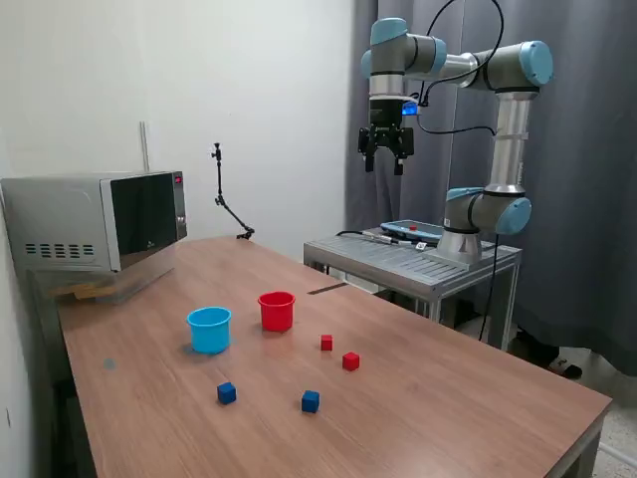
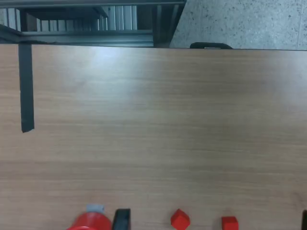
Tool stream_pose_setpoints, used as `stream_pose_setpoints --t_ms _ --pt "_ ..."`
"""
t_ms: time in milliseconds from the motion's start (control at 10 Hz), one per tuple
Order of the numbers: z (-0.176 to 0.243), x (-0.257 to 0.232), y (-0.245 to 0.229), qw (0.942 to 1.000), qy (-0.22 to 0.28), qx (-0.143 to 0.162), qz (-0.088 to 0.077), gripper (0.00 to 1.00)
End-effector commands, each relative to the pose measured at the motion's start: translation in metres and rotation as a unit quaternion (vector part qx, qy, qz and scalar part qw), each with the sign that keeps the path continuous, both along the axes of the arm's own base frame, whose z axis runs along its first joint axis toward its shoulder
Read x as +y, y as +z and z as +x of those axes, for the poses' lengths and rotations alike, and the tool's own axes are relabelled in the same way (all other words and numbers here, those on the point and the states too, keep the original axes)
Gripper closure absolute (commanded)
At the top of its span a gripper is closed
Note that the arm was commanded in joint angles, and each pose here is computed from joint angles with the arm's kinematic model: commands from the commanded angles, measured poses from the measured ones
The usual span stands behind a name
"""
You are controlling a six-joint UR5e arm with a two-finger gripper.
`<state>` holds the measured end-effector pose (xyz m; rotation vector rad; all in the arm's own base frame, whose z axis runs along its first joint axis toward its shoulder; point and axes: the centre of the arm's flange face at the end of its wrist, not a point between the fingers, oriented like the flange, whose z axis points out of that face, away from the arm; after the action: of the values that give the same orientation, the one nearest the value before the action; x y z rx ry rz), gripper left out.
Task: Place red objects in the red bin, and blue objects in the blue bin.
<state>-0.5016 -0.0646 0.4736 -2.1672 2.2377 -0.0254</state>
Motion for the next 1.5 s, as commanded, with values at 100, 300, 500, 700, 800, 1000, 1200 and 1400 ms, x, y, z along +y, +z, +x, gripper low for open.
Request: stream_pose_setpoints --t_ms 100,300,500,700,800,1000,1200,1400 --pt "0.0 0.0 0.0 1.0 0.001 0.0 0.0 0.0" --pt "0.0 0.0 0.0 1.0 0.001 0.0 0.0 0.0" --pt "0.0 0.0 0.0 1.0 0.0 0.0 0.0 0.0" --pt "0.0 0.0 0.0 1.0 0.0 0.0 0.0 0.0" --pt "0.0 0.0 0.001 1.0 0.0 0.001 0.0 0.0" --pt "-0.002 0.0 -0.001 1.0 -0.002 -0.001 -0.001 0.0" --pt "-0.003 0.001 -0.003 1.0 -0.002 -0.002 -0.001 0.0" --pt "-0.015 0.002 -0.01 1.0 -0.006 0.002 -0.006 0.0"
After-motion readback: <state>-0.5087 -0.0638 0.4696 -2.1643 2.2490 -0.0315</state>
